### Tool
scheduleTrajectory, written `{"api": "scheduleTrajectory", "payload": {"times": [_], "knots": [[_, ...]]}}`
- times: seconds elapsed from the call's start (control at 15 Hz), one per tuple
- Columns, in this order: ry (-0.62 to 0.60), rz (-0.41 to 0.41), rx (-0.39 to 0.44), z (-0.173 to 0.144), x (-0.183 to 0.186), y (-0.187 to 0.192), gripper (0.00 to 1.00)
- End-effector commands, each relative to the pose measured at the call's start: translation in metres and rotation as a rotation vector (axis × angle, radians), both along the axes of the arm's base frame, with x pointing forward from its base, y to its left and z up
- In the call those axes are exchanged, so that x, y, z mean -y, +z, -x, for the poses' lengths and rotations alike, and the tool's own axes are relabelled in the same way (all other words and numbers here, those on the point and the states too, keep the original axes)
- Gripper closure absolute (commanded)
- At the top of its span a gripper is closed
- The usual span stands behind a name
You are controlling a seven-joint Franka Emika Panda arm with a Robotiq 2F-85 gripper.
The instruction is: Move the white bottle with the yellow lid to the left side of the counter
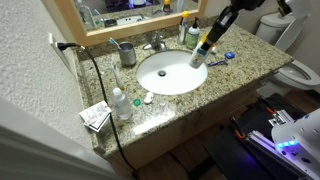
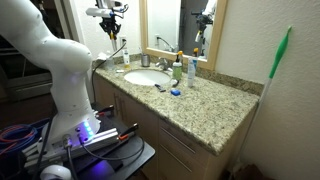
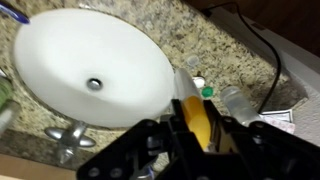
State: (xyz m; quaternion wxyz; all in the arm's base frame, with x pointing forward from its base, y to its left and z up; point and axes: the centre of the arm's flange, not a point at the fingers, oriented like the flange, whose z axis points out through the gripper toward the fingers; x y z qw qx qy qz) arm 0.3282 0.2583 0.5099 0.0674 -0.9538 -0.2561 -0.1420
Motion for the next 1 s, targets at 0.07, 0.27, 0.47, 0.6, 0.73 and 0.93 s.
{"api": "scheduleTrajectory", "payload": {"times": [0.07, 0.27, 0.47, 0.6, 0.73, 0.93], "knots": [[0.074, -0.021, 0.071, 0.007, -0.049, -0.003, 0.74], [0.104, -0.035, 0.082, 0.004, -0.073, -0.008, 0.74], [0.116, 0.002, 0.062, 0.002, -0.071, -0.006, 0.94], [0.096, 0.008, 0.056, 0.005, -0.071, -0.008, 0.94], [0.050, -0.009, 0.052, 0.006, -0.072, -0.009, 0.94], [0.046, -0.023, 0.049, -0.015, -0.070, -0.016, 0.74]]}}
